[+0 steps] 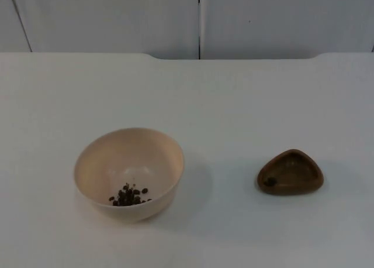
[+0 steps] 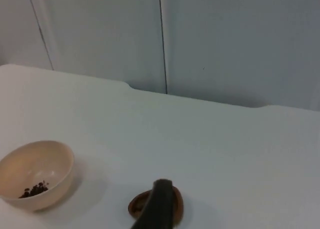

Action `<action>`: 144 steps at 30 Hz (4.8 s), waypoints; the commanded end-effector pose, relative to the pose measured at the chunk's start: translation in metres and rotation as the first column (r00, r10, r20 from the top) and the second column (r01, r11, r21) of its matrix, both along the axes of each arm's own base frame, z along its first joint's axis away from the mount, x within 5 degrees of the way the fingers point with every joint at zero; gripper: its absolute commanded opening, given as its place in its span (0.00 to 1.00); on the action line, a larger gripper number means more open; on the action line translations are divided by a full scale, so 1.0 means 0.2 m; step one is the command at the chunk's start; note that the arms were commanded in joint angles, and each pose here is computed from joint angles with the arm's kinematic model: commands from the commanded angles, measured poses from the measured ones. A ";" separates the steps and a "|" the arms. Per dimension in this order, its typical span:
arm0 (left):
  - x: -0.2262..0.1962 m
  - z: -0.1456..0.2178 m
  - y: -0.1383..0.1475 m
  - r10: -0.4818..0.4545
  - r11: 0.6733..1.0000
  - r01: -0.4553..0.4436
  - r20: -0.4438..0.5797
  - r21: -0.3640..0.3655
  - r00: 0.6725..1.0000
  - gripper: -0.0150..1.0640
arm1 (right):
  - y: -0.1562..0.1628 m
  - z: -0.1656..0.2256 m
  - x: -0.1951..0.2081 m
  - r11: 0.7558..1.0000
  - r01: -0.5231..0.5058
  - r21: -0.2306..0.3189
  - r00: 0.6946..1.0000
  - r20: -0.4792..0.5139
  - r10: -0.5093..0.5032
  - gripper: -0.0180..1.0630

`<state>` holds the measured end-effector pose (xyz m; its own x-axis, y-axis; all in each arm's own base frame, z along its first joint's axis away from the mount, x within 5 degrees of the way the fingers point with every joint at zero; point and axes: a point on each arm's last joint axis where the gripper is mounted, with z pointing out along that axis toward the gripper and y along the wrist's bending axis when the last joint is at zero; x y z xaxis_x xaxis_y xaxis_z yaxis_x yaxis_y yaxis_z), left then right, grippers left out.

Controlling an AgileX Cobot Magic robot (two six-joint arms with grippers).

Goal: Pick up the bowl with the left hand and pour the coffee beans from the cup into the bowl with the right hand.

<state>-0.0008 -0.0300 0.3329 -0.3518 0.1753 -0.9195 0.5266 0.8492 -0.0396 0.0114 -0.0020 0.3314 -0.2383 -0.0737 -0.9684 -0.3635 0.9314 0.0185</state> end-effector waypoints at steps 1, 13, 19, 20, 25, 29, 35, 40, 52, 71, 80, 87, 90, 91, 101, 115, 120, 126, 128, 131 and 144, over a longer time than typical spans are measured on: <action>-0.01 -0.04 0.02 0.048 0.999 -0.049 0.014 0.018 0.999 0.99 | -0.01 -0.02 -0.03 1.000 -0.005 -0.019 1.000 0.009 0.005 0.75; -0.03 -0.16 0.08 0.167 0.986 -0.167 0.012 0.005 0.986 0.99 | -0.06 -0.09 -0.12 0.998 -0.008 -0.059 1.000 -0.018 0.007 0.75; 0.00 -0.23 0.08 0.192 0.981 -0.192 -0.053 0.014 0.980 0.99 | -0.05 -0.10 -0.13 0.996 -0.045 -0.079 0.998 -0.039 0.042 0.75; 0.00 -0.23 0.08 0.192 0.981 -0.192 -0.053 0.014 0.980 0.99 | -0.04 -0.10 -0.13 0.994 -0.060 -0.089 0.998 -0.036 0.057 0.75; 0.00 -0.23 0.08 0.207 0.978 -0.207 -0.058 0.010 0.977 0.99 | -0.03 -0.10 -0.14 0.992 -0.095 -0.085 0.995 -0.034 0.092 0.75; 0.00 -0.27 0.11 0.250 0.967 -0.243 -0.093 0.079 0.964 0.99 | -0.03 -0.10 -0.14 0.991 -0.102 -0.085 0.994 -0.034 0.099 0.75; 0.01 -0.29 0.13 0.302 0.952 -0.294 -0.113 0.084 0.946 0.99 | -0.03 -0.10 -0.14 0.991 -0.106 -0.084 0.994 -0.035 0.103 0.75; 0.01 -0.29 0.13 0.302 0.952 -0.294 -0.113 0.084 0.946 0.99 | -0.02 -0.09 -0.14 0.991 -0.109 -0.079 0.994 -0.018 0.108 0.75; 0.01 -0.29 0.13 0.302 0.952 -0.294 -0.113 0.084 0.946 0.99 | 0.01 -0.22 -0.11 0.984 -0.146 -0.103 0.978 -0.162 0.128 0.75; 0.01 -0.29 0.13 0.302 0.952 -0.294 -0.113 0.084 0.946 0.99 | 0.00 -0.26 -0.09 0.989 -0.106 -0.105 0.976 -0.201 0.083 0.75; 0.01 -0.29 0.13 0.302 0.952 -0.294 -0.113 0.084 0.946 0.99 | 0.00 -0.26 -0.09 0.989 -0.106 -0.105 0.976 -0.201 0.084 0.83; 0.01 -0.29 0.13 0.302 0.952 -0.294 -0.113 0.084 0.946 0.99 | 0.00 -0.26 -0.09 0.990 -0.101 -0.103 0.976 -0.202 0.079 0.99; 0.01 -0.29 0.13 0.302 0.952 -0.294 -0.113 0.084 0.946 0.99 | 0.00 -0.26 -0.09 0.990 -0.099 -0.103 0.977 -0.201 0.076 0.99; 0.01 -0.29 0.13 0.302 0.952 -0.294 -0.113 0.084 0.946 0.99 | 0.00 -0.26 -0.09 0.990 -0.099 -0.103 0.977 -0.201 0.076 0.99; 0.01 -0.29 0.13 0.302 0.952 -0.294 -0.111 0.083 0.947 0.99 | 0.00 -0.26 -0.09 0.990 -0.099 -0.103 0.977 -0.201 0.076 0.99; 0.01 -0.29 0.13 0.302 0.952 -0.294 -0.111 0.083 0.947 0.99 | 0.00 -0.26 -0.09 0.990 -0.099 -0.103 0.977 -0.201 0.076 0.99; 0.01 -0.29 0.13 0.302 0.952 -0.294 -0.111 0.083 0.947 0.99 | 0.00 -0.26 -0.09 0.990 -0.098 -0.102 0.977 -0.199 0.077 0.99; 0.01 -0.29 0.13 0.302 0.952 -0.294 -0.111 0.083 0.947 0.99 | 0.00 -0.26 -0.09 0.990 -0.097 -0.102 0.977 -0.199 0.075 0.99; 0.01 -0.29 0.13 0.302 0.952 -0.294 -0.111 0.083 0.947 0.99 | 0.00 -0.26 -0.09 0.990 -0.097 -0.102 0.977 -0.199 0.075 0.99; 0.01 -0.29 0.13 0.302 0.952 -0.294 -0.111 0.083 0.947 0.99 | 0.00 -0.26 -0.09 0.992 -0.080 -0.102 0.978 -0.199 0.058 0.99; -0.02 -0.29 0.13 0.301 0.953 -0.298 -0.069 0.059 0.951 0.99 | 0.01 -0.26 -0.09 0.979 0.177 -0.100 0.960 -0.200 -0.194 0.99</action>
